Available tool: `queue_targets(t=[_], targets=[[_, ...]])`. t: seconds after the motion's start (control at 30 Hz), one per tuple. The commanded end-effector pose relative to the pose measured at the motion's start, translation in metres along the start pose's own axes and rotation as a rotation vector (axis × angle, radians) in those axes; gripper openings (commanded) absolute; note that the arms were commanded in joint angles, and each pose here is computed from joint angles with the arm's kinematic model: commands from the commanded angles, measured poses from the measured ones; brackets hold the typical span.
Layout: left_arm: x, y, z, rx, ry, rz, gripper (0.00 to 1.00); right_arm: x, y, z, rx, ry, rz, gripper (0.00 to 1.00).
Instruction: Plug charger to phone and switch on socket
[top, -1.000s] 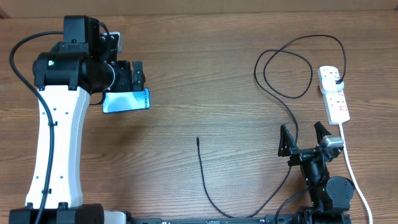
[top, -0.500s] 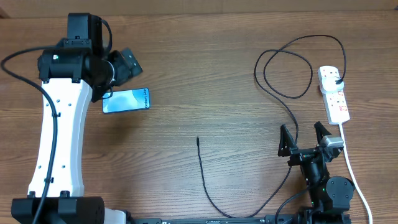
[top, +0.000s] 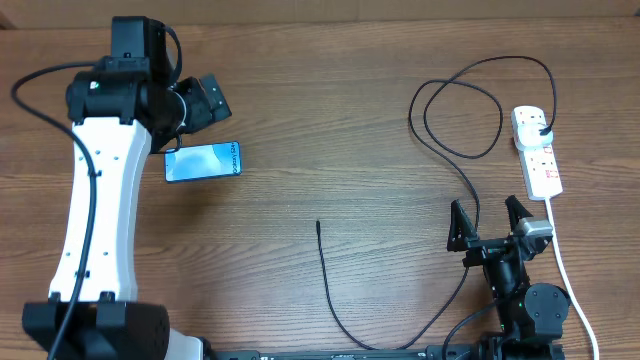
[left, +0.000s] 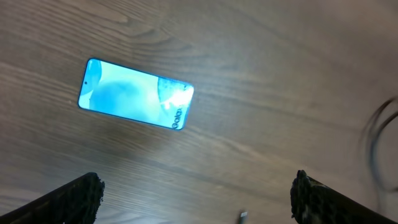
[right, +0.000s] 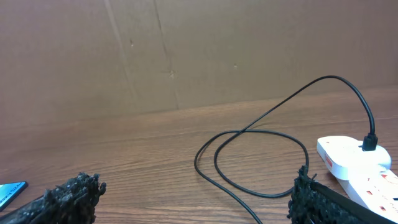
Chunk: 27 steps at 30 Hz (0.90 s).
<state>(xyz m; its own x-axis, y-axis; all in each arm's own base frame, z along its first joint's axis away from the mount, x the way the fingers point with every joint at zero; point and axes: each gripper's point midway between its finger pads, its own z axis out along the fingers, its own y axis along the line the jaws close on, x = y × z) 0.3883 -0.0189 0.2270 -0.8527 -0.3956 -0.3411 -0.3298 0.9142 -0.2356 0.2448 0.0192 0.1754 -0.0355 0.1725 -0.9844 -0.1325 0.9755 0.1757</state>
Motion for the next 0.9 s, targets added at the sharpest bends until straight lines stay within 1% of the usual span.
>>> queue_targets(t=[0.0, 0.2, 0.5, 0.63, 0.87], targets=[[0.001, -0.003, 0.023, 0.004, 0.060, 0.171, 0.99, 0.002, -0.001, 0.000, 0.004, -0.003, 0.000, 1.00], [-0.002, -0.009, 0.061, 0.023, 0.141, 0.187, 1.00, 0.002, -0.001, 0.000, 0.004, -0.003, 0.000, 1.00], [-0.018, -0.043, 0.084, 0.045, 0.162, 0.249, 1.00, 0.002, -0.001, 0.000, 0.004, -0.003, 0.000, 1.00], [-0.028, -0.056, 0.095, 0.023, 0.171, 0.270, 1.00, 0.002, -0.001, 0.000, 0.004, -0.003, 0.000, 1.00], [-0.027, -0.055, 0.117, -0.005, 0.228, 0.263, 1.00, 0.002, -0.001, 0.000, 0.004, -0.003, 0.000, 1.00]])
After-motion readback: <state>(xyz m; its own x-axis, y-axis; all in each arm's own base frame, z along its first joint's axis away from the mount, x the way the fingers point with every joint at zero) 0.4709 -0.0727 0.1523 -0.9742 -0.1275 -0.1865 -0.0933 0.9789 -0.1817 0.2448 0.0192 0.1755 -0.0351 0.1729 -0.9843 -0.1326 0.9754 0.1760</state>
